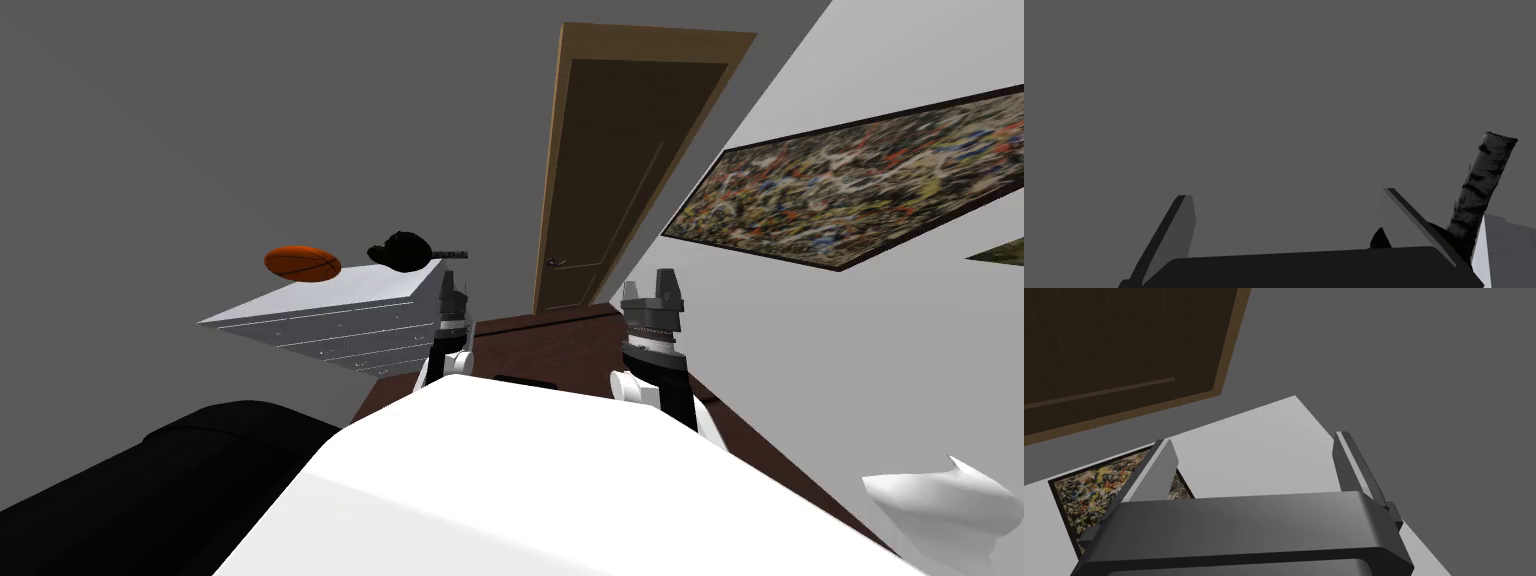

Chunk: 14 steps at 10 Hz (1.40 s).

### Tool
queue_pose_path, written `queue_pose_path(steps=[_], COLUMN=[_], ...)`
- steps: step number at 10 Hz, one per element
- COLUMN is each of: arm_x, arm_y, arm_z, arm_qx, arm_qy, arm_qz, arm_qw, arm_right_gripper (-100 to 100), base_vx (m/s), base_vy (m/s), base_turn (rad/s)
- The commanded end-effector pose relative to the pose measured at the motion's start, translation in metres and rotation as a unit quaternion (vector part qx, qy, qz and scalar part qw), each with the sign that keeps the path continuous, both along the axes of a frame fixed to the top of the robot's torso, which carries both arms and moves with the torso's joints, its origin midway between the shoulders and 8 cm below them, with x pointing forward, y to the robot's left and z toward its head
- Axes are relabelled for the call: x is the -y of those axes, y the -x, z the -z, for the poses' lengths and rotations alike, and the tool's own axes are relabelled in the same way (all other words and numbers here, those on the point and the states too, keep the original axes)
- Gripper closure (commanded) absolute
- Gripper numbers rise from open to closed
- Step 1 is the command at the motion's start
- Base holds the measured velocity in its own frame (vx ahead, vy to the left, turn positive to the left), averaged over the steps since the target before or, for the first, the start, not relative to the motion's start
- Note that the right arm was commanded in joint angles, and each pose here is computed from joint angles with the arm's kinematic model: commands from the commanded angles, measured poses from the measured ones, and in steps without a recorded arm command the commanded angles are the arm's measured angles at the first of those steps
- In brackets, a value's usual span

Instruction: Pull the door open

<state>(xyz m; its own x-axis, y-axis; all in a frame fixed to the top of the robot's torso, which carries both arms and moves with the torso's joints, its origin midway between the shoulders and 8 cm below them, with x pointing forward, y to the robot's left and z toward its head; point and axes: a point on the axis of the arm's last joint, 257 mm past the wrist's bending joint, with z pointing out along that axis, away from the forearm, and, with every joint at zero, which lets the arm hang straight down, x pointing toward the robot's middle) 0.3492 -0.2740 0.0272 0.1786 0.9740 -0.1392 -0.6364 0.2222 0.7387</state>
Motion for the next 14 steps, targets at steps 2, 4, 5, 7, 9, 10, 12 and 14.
queue_pose_path(steps=[2,4,5,7,9,10,12,14], arm_x=[0.000,0.000,-0.001,-0.001,-0.001,-0.001,-0.001,-0.001], arm_y=[-0.012,-0.019,-0.024,-0.034,-0.046,-0.052,-0.059,-0.072], arm_z=[0.015,0.026,0.033,0.047,0.064,0.071,0.083,0.102], arm_qx=[-0.012,-0.020,-0.025,-0.036,-0.049,-0.055,-0.065,-0.080], arm_qy=[-0.007,-0.011,-0.014,-0.020,-0.028,-0.031,-0.035,-0.042], arm_qz=[-0.008,-0.012,-0.016,-0.021,-0.028,-0.031,-0.034,-0.039], arm_qw=[0.9999,0.9997,0.9995,0.9989,0.9980,0.9975,0.9967,0.9951], arm_right_gripper=[-100,-100,-100,-100,-100,-100,-100,-100], base_vx=[0.051,0.057,0.064,0.071,0.085,0.080,0.069,0.060], base_vy=[-0.019,-0.040,-0.040,-0.038,-0.048,-0.060,-0.043,-0.036], base_turn=[0.075,0.055,0.065,0.083,0.085,0.108,0.064,0.093])
